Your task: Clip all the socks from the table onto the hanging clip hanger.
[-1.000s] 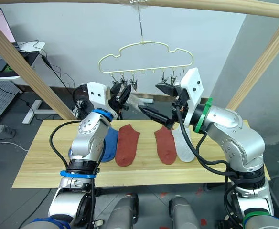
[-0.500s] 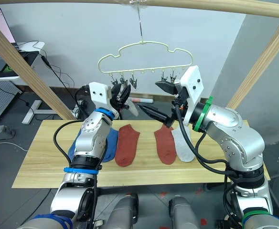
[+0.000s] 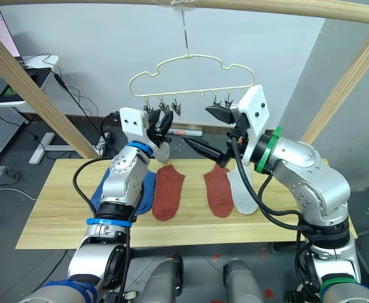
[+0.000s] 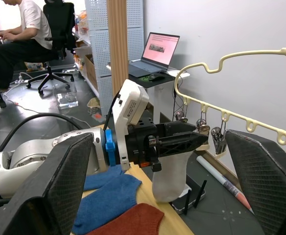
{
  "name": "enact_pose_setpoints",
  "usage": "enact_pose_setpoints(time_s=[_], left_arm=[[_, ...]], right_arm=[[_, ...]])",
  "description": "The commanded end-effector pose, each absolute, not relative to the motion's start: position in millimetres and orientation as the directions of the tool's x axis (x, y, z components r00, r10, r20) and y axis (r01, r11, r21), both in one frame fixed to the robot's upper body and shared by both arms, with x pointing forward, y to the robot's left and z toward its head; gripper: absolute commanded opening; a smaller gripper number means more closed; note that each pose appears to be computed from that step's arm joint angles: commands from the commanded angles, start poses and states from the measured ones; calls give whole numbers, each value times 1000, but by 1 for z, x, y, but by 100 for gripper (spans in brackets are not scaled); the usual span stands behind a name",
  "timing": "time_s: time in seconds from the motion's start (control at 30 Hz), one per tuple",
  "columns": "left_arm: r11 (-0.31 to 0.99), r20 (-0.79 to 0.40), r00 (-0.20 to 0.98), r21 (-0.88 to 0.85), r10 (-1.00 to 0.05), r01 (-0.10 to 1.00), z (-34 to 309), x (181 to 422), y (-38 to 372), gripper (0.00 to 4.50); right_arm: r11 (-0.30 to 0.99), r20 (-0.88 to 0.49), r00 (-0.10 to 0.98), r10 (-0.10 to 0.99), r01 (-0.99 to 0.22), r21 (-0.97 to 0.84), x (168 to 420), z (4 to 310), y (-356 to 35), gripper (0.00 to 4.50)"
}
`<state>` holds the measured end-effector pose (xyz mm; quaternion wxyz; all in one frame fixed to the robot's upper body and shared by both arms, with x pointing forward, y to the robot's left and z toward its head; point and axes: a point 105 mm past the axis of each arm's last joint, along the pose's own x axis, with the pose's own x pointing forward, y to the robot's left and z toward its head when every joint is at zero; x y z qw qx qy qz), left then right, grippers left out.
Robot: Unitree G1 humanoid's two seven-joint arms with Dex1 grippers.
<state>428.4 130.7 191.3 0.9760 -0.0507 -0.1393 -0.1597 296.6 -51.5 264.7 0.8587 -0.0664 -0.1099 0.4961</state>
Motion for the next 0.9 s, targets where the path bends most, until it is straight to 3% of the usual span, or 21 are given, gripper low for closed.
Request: enact_pose_setpoints(time_s=[0.03, 0.9], left_arm=[[946, 351, 890, -34, -291, 322, 209, 427, 131, 197], [957, 371, 888, 6, -272, 291, 217, 435, 138, 197]], right_arm=[[496, 154, 472, 868, -825, -270, 292, 277, -50, 450], [500, 157, 475, 866, -824, -266, 293, 279, -51, 450]])
